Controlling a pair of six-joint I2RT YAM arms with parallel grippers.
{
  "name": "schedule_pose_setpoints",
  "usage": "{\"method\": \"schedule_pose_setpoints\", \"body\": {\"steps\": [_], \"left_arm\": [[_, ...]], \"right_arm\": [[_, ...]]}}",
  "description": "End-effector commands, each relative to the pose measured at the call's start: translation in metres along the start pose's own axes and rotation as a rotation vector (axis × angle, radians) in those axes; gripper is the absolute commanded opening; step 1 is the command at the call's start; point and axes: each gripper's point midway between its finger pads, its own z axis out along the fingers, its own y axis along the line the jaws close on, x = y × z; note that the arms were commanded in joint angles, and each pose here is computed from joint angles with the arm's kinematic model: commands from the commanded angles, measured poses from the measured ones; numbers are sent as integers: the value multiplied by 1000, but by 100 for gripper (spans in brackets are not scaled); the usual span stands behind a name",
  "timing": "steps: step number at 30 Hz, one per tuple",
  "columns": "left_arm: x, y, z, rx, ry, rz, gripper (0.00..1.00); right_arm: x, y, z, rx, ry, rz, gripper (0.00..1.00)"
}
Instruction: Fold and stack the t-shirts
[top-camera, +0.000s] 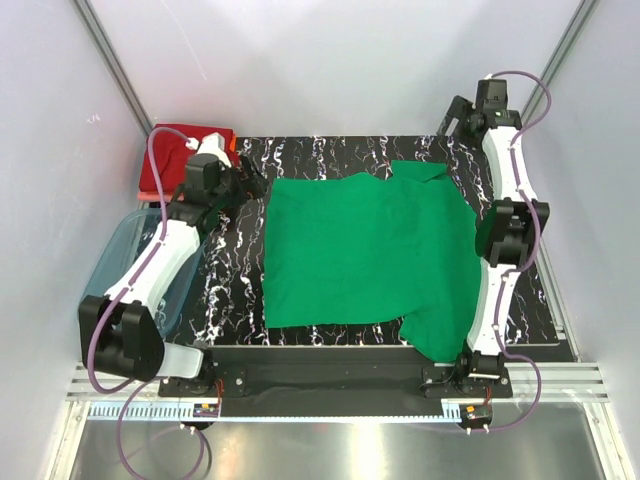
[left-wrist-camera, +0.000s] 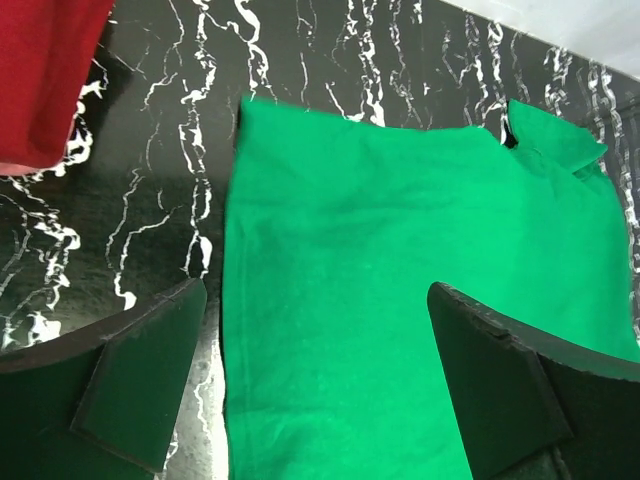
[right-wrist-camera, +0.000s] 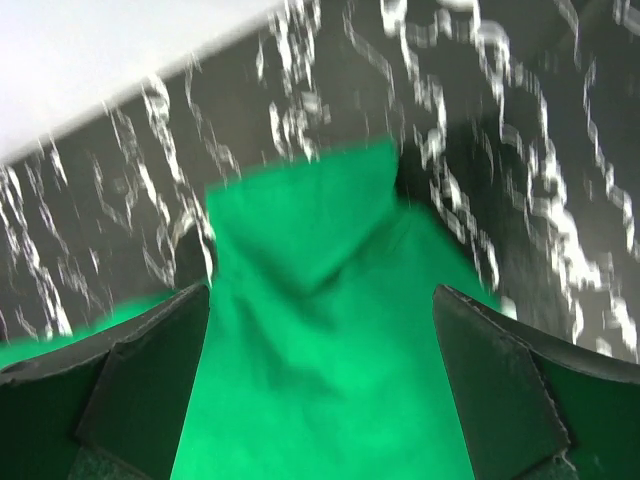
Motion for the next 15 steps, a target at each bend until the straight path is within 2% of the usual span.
{"method": "schedule_pose_setpoints", "body": {"steps": [1, 3, 4, 5, 6, 7, 10, 13, 15], "left_arm": [[-2, -9, -10, 40, -28, -55, 99], [15, -3, -16, 21, 2, -76, 99], [28, 2, -20, 11, 21, -84, 99], [37, 0, -22, 17, 38, -80, 99], [45, 0, -23, 14, 51, -77, 99], [59, 3, -25, 8, 80, -73, 99], [99, -1, -28, 11, 161, -58, 99], [136, -10, -29, 20, 230, -44, 99], [157, -17, -26, 34, 263, -40, 99]], "right_arm": [[-33, 23, -73, -57, -134, 7, 100], [-12, 15, -87, -55, -121, 23, 100], [18, 5, -77, -43, -70, 36, 100], [19, 9, -98, -71, -91, 44, 100], [31, 5, -100, -65, -77, 56, 100], [61, -6, -94, -43, -15, 71, 100], [95, -8, -101, -71, 61, 105, 100], [153, -19, -99, -69, 193, 140, 100], [175, -21, -96, -81, 219, 169, 100]]}}
